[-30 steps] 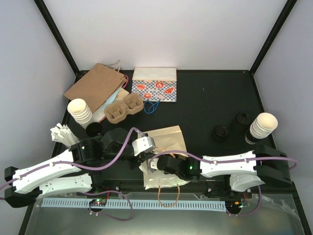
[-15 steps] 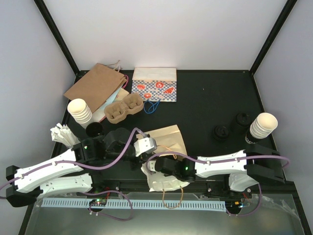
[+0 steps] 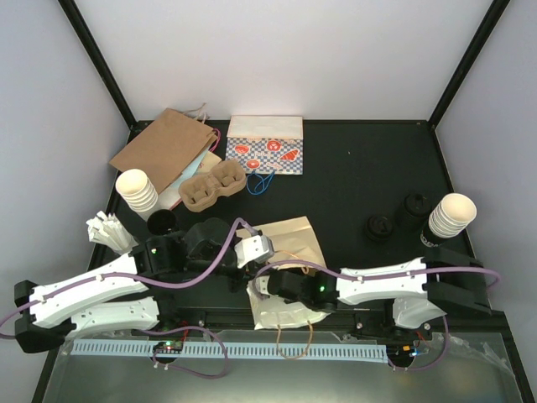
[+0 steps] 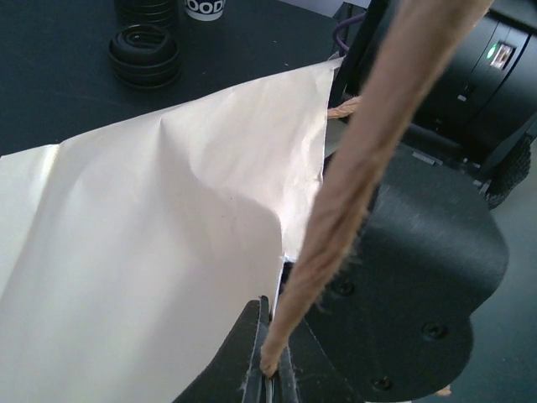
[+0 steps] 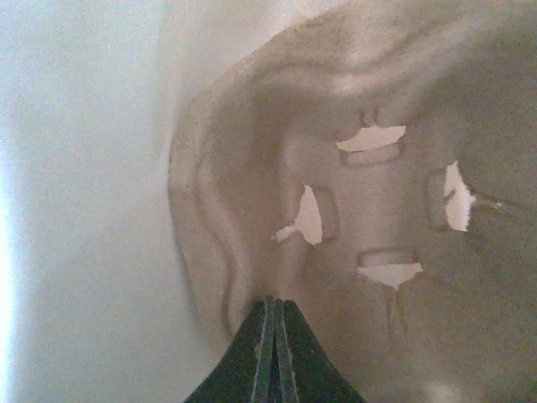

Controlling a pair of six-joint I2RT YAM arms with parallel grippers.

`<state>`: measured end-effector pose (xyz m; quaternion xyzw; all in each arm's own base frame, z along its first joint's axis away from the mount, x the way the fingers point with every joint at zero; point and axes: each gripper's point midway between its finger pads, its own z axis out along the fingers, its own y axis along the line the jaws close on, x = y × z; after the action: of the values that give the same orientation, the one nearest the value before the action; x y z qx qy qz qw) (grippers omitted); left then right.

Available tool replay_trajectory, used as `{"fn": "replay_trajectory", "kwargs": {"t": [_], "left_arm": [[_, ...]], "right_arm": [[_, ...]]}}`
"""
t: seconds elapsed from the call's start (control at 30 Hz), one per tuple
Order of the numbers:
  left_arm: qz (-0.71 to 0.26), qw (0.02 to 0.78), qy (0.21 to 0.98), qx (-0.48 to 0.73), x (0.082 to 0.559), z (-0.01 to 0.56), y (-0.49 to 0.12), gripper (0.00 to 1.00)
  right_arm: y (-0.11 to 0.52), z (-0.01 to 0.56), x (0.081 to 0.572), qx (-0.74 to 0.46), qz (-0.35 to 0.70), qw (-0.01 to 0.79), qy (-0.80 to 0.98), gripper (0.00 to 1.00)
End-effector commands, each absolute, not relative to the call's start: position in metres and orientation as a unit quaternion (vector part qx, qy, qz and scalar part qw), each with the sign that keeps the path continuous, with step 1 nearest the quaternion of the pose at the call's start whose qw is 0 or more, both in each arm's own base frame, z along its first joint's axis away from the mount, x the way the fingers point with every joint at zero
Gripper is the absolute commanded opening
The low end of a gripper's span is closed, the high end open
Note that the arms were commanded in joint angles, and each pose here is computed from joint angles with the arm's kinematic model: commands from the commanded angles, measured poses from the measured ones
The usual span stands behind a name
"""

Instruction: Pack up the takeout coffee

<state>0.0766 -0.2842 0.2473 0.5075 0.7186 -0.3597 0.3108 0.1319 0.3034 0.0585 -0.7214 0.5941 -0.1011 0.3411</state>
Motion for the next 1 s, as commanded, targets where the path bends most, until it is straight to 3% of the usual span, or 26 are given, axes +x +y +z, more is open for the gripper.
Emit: {"fn": "replay_trajectory", "kwargs": {"t": [0.0,0.37,0.97], "left_arm": [[-0.387,0.296,0.705,0.515,0.067,0.253,-0.292,0.02],[-0.386,0.289,0.706,0.518,0.067,0.25,-0.294,0.02],[-0.405,0.288,0.695,0.519,0.062,0.257,-0.298,0.02]], "right_arm": [[0.302,0.079,0.13,-0.708,-0.073,0.363,0.602,0.01],[0.298,0.098,0.12,-0.7,-0.063,0.374,0.606,0.02],[0.295,0.067,0.118,-0.709,-0.071,0.333,0.618,0.01]]}}
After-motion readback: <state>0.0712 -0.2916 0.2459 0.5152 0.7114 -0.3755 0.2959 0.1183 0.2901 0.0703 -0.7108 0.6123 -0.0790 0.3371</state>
